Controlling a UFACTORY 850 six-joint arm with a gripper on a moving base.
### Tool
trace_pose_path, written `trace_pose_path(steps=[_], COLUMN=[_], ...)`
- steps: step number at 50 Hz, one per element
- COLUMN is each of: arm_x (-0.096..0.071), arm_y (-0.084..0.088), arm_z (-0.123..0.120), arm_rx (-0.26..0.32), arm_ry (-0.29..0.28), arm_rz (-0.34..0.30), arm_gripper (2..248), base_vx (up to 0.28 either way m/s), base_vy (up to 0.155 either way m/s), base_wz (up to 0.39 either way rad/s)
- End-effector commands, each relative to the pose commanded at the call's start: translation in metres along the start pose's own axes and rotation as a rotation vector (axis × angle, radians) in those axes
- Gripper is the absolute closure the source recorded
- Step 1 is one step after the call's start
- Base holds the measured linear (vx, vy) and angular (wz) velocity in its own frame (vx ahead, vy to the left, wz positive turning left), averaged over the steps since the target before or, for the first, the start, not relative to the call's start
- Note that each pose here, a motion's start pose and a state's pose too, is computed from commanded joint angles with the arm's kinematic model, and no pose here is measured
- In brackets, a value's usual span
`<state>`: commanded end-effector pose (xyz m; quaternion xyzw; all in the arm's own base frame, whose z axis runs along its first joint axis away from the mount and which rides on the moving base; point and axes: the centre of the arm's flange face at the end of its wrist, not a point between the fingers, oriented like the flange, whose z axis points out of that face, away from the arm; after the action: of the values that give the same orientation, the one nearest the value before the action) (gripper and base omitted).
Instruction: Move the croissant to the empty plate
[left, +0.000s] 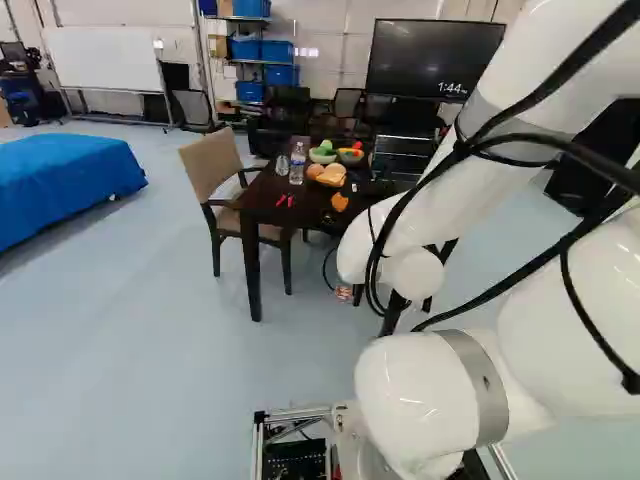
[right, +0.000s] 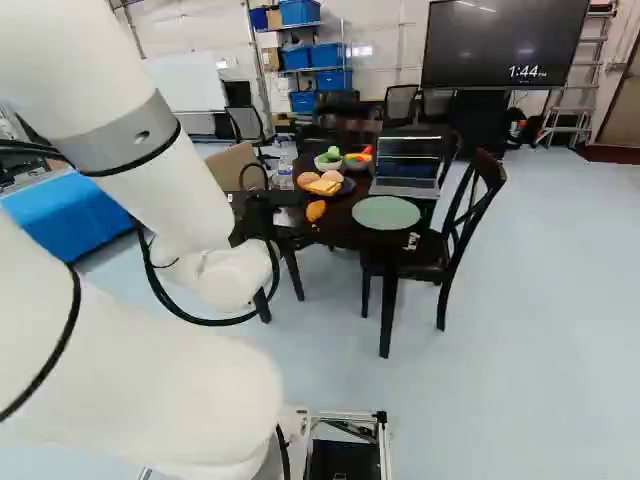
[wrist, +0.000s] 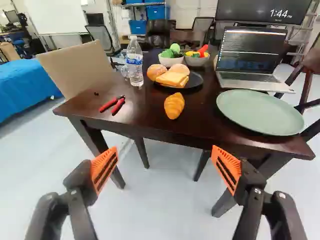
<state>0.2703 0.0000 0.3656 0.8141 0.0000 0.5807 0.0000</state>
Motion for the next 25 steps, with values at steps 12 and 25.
trace_pose_path(steps=[12,25], arm_x=[0.0,0.0], arm_y=[0.0,0.0], arm_z=[0.0,0.0], arm_rx=[0.0,0.0], arm_ry=[0.0,0.0], arm_rz=[0.0,0.0], arm_gripper=[3,3], base_vx=[0.101,0.102], base_vy=[0.031,0.033], base_wz=[-0.012,-0.015])
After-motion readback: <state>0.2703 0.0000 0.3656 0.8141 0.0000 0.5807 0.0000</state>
